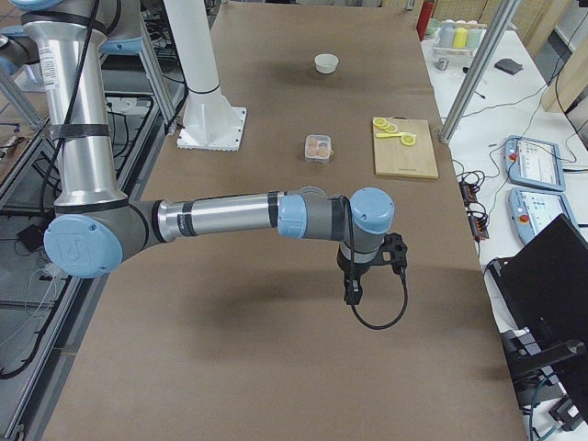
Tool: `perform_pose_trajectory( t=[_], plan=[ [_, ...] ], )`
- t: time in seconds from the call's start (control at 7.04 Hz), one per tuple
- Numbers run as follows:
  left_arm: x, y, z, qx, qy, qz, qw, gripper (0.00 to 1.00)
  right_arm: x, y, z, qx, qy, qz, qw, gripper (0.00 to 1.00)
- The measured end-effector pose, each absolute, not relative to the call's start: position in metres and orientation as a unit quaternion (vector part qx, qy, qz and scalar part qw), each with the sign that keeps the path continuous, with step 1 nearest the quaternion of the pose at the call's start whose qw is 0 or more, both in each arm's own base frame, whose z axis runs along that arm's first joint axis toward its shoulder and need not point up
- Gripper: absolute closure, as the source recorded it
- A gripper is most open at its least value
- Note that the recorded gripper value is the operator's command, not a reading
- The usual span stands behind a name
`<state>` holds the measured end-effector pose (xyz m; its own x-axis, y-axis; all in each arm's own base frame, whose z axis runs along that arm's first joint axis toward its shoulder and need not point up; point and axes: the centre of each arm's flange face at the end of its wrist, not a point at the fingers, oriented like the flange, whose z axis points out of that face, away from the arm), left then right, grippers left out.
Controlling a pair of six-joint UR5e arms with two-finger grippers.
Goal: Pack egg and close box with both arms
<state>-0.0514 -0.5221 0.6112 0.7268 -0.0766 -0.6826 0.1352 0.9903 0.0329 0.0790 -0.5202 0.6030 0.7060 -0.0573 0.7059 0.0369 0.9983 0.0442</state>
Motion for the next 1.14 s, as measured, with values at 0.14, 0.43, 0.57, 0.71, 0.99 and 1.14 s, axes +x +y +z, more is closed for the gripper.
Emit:
perform_pose_trajectory(
  t=[0.14, 0.43, 0.57, 0.71, 0.99, 1.14],
  plan=[
    [-0.064, -0.511, 0.624, 0.030, 0.390, -0.067, 0.918, 0.02, 0.087, -0.517, 0.609, 0.013, -0.383, -0.022, 0.923, 0.00],
    [-0.069, -0.493, 0.639, 0.018, 0.401, -0.076, 0.913, 0.02, 0.093, -0.509, 0.620, 0.005, -0.390, -0.012, 0.921, 0.00],
    [-0.069, -0.489, 0.641, 0.017, 0.399, -0.077, 0.914, 0.02, 0.094, -0.507, 0.624, 0.002, -0.393, -0.008, 0.920, 0.00],
    [-0.071, -0.489, 0.642, 0.019, 0.391, -0.078, 0.917, 0.02, 0.094, -0.505, 0.627, -0.001, -0.394, -0.005, 0.919, 0.00],
    [-0.073, -0.491, 0.642, 0.021, 0.378, -0.079, 0.922, 0.02, 0.095, -0.504, 0.628, -0.002, -0.394, -0.002, 0.919, 0.00],
    [-0.073, -0.491, 0.642, 0.022, 0.376, -0.080, 0.923, 0.02, 0.095, -0.504, 0.628, -0.001, -0.394, -0.002, 0.919, 0.00]
  ],
)
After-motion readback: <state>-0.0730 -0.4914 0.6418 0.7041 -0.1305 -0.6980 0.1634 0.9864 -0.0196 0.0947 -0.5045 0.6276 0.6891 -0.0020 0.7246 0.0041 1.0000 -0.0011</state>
